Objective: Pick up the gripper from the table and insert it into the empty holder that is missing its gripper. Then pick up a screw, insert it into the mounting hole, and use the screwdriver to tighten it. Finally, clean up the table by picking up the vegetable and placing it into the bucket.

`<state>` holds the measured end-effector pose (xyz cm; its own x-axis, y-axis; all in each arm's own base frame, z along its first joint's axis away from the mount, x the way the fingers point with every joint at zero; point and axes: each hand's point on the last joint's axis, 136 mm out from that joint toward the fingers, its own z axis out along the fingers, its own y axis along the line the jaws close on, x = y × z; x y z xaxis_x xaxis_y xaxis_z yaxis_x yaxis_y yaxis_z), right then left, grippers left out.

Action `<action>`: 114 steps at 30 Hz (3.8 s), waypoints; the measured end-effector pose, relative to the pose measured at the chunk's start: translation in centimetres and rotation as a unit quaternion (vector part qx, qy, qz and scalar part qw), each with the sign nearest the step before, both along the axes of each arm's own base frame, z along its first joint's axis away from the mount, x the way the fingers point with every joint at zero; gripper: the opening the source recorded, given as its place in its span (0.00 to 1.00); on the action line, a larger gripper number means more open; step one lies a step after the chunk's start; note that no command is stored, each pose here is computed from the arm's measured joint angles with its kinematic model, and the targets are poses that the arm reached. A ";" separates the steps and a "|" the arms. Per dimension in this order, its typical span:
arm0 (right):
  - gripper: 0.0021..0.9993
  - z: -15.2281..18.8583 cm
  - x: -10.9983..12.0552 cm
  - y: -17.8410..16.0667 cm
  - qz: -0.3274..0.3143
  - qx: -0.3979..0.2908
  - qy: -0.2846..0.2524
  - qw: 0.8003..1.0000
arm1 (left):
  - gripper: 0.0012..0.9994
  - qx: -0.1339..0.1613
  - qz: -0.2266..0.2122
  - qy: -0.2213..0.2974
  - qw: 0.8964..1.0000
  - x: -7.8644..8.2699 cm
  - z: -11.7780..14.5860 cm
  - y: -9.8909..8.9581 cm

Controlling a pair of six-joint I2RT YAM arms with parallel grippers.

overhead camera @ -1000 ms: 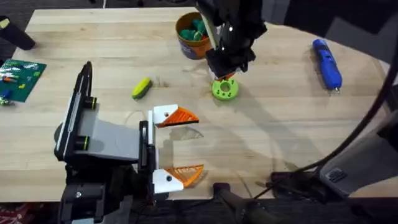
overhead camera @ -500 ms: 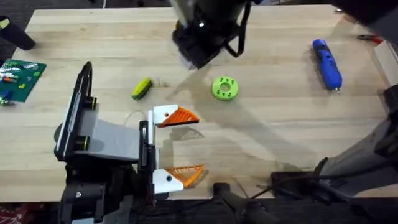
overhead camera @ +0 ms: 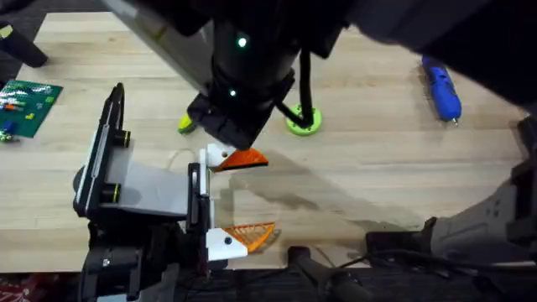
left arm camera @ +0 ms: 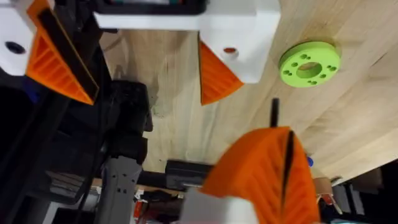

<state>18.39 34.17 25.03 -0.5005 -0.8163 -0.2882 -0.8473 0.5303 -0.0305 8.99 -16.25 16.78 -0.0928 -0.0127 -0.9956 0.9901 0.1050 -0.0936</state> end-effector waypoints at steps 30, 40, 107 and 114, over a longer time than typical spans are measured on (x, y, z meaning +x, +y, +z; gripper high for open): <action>0.00 -0.1 -3.1 1.5 0.045 -0.003 0.001 0.999 | 0.99 0.000 0.000 0.000 1.000 0.0 0.0 0.0; 0.00 -0.3 -3.1 1.6 0.045 -0.004 0.002 0.999 | 0.99 0.000 0.000 0.000 1.000 0.0 0.0 0.0; 0.00 -3.0 -2.6 2.9 0.046 -0.033 0.014 0.998 | 0.99 -0.001 0.003 0.019 1.000 0.1 0.0 0.0; 0.00 -3.2 -2.5 2.9 0.046 -0.037 0.015 0.998 | 0.99 -0.002 0.003 0.028 1.000 0.1 0.0 0.0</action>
